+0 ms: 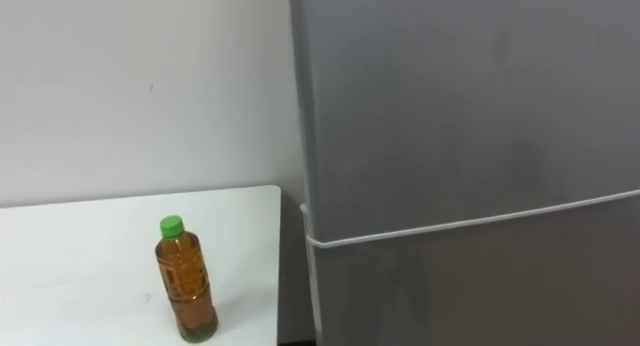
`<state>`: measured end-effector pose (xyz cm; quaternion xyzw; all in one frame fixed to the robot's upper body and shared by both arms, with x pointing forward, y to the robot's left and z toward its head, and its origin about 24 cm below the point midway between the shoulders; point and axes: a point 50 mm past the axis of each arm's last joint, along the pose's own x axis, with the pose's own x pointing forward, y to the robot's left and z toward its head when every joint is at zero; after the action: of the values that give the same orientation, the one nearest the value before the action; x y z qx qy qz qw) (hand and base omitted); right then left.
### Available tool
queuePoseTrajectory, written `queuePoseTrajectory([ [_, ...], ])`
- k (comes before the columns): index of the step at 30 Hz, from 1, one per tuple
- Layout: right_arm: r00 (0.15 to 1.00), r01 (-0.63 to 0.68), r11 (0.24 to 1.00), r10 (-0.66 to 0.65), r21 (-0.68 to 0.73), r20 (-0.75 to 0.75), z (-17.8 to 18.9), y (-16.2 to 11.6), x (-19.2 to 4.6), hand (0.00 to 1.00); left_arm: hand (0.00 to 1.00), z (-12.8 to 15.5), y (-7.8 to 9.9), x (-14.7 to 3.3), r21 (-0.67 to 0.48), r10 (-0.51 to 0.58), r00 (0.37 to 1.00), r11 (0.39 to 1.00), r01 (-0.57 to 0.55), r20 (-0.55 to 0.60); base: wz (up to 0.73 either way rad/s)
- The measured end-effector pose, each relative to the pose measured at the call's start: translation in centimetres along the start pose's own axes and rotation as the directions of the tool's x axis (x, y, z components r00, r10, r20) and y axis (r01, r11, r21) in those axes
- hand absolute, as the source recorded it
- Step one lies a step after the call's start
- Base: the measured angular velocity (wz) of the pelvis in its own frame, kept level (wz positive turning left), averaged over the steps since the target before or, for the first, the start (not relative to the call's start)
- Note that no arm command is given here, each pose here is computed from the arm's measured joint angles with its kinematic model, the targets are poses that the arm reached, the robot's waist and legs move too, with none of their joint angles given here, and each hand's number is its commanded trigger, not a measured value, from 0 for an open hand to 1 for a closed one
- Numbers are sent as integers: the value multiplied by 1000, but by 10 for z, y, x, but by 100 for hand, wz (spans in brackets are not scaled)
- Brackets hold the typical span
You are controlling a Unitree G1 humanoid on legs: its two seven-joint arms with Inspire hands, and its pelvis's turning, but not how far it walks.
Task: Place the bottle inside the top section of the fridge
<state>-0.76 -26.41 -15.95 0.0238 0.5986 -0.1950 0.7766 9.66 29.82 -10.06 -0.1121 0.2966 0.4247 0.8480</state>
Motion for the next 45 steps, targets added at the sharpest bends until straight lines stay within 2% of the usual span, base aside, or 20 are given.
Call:
queuePoseTrajectory([
  [3,1000,3,1000,-4,29,22,4,-1,1,0,0,38,-12,-1,-84,-3,986,996,18,168,-6],
  [6,1000,-3,999,2,46,17,1,-1,0,0,0,69,-20,-7,-135,-5,958,990,45,288,0],
  [8,1000,-12,998,10,58,28,2,3,0,0,0,103,-28,-17,-185,-9,904,978,98,427,0],
  [12,999,-20,998,19,58,27,2,6,1,0,0,148,-39,-40,-218,-30,804,956,196,594,-1],
  [14,999,-26,998,25,59,23,1,6,0,0,0,174,-46,-57,-222,-48,726,937,271,687,0],
  [20,998,-53,996,52,71,23,1,7,1,0,0,212,-62,-90,-202,-96,568,876,439,817,0],
  [24,998,-62,994,61,93,12,2,9,1,0,0,225,-73,-112,-166,-170,476,794,585,863,1],
  [27,997,-75,993,73,86,24,11,12,3,0,0,233,-91,-122,-100,-244,402,738,668,883,-1],
  [30,995,-94,993,92,68,33,16,15,5,0,0,234,-113,-135,-1,-378,313,636,771,871,-1],
  [32,994,-100,993,97,68,42,20,17,5,0,0,232,-129,-143,76,-481,238,548,833,844,-5],
  [36,992,-116,991,113,64,48,25,22,6,0,0,228,-150,-155,161,-590,138,426,890,795,-6],
  [38,991,-126,990,123,60,52,27,26,7,0,0,230,-161,-164,215,-630,51,339,916,775,-18],
  [39,991,-127,990,125,57,50,27,26,7,0,0,230,-163,-167,224,-637,32,318,921,770,-17],
  [41,991,-129,990,127,57,41,26,27,7,0,0,229,-172,-176,281,-668,-47,247,927,743,-3],
  [45,991,-127,990,124,56,47,29,26,7,0,0,219,-184,-187,334,-727,-126,148,931,675,0],
])
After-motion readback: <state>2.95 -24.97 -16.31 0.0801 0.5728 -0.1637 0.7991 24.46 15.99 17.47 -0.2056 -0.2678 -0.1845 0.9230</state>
